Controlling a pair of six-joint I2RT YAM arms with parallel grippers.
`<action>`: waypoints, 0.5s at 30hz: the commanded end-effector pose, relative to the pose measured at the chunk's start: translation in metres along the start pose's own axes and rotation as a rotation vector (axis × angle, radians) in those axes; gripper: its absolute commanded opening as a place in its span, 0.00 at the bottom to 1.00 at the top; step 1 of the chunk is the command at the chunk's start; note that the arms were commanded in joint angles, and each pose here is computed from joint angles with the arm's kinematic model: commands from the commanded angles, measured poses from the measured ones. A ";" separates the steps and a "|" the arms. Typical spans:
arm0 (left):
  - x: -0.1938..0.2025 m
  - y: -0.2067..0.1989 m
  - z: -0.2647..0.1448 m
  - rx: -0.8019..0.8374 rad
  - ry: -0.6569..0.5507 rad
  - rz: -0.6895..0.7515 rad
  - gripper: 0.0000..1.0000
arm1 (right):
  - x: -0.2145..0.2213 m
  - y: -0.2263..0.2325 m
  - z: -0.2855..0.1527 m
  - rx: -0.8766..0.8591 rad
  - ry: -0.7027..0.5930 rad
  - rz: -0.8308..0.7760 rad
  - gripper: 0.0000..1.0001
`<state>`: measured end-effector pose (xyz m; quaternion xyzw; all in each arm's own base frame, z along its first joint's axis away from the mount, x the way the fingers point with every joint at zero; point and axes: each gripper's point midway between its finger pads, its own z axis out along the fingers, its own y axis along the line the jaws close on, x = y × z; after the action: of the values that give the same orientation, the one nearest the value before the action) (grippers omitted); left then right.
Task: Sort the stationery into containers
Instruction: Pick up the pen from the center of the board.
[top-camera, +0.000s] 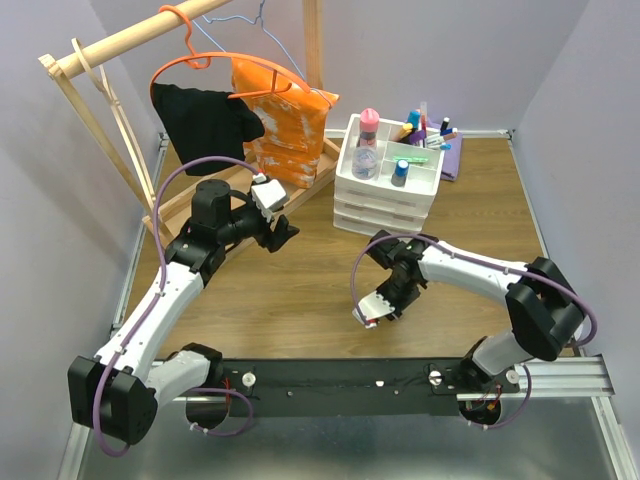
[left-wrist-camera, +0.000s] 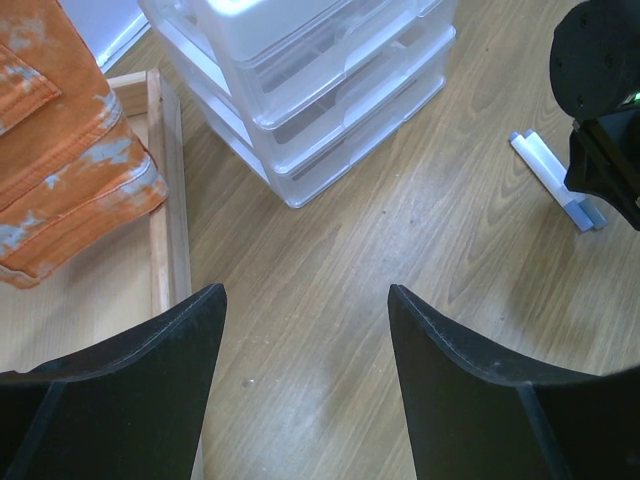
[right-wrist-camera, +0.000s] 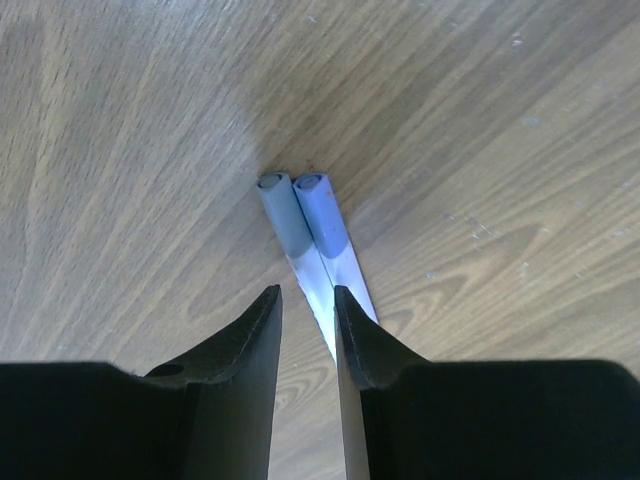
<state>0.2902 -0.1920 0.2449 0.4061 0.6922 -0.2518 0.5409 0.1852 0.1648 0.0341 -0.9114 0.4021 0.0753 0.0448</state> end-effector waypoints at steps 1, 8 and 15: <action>-0.003 0.002 0.003 0.006 -0.020 0.005 0.75 | -0.001 0.009 0.013 -0.035 -0.025 0.011 0.35; 0.000 0.003 0.006 0.006 -0.017 -0.002 0.75 | 0.004 0.020 0.025 -0.045 -0.008 0.009 0.35; 0.000 0.004 0.007 0.008 -0.014 -0.009 0.75 | 0.010 0.025 0.042 -0.048 0.007 0.034 0.34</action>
<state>0.2951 -0.1938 0.2424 0.4047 0.6926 -0.2528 0.5409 0.1726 0.1514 0.0118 -0.9094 0.4073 0.0799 0.0266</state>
